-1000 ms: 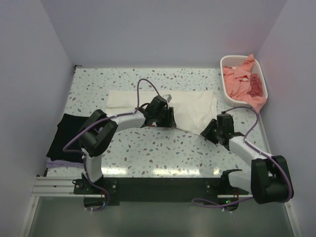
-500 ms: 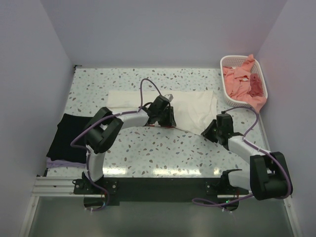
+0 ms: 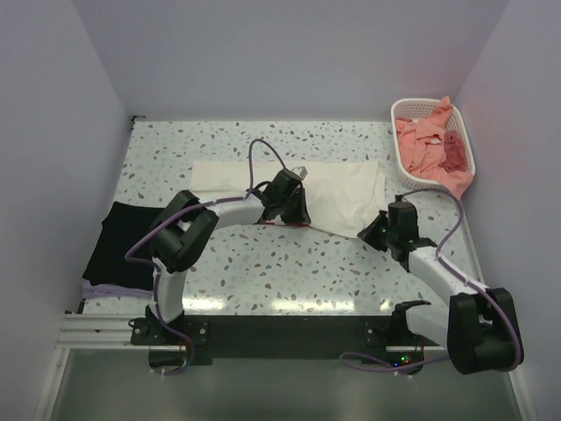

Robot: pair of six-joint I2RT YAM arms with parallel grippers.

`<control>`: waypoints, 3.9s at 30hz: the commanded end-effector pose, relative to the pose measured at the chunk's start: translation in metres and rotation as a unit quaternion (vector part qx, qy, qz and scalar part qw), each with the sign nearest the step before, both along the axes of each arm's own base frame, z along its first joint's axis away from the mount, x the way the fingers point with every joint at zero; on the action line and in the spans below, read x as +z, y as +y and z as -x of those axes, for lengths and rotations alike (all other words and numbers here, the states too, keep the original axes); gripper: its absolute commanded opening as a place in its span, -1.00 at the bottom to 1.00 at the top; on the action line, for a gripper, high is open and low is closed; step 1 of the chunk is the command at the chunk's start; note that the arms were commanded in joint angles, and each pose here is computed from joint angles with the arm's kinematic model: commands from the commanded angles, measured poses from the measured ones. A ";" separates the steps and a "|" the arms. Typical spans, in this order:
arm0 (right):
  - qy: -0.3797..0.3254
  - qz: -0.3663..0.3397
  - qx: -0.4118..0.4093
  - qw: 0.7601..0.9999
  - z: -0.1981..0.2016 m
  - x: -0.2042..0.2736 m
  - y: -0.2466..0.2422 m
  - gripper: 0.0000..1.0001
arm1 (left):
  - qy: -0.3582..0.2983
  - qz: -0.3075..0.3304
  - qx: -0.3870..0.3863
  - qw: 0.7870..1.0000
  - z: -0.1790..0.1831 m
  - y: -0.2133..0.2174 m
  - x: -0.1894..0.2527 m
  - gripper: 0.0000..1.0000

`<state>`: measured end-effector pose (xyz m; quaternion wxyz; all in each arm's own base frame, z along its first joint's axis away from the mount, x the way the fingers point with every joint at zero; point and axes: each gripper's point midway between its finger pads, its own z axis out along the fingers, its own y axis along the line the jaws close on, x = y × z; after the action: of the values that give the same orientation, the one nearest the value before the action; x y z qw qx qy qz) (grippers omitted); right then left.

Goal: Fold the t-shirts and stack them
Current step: Fold the tshirt

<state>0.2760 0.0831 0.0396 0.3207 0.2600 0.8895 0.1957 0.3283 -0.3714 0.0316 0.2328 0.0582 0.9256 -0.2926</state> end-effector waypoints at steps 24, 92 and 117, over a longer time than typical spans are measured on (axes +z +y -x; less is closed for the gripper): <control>0.018 -0.012 0.023 0.999 0.019 -0.001 0.006 -1.00 | -0.017 -0.004 0.024 1.000 -0.008 0.008 0.027 -0.97; 0.029 0.105 0.101 0.989 -0.158 0.003 0.088 -0.10 | -0.064 -0.177 0.174 0.967 -0.064 0.139 0.007 -0.80; 0.062 0.189 0.213 0.956 -0.228 -0.042 0.101 -0.08 | -0.003 -0.189 0.086 0.978 0.045 0.068 -0.041 -0.80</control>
<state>0.5000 0.1859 0.0278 0.2805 0.0478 0.9554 0.0793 0.3372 -0.2797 0.0153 0.3349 0.0025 0.9405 -0.0572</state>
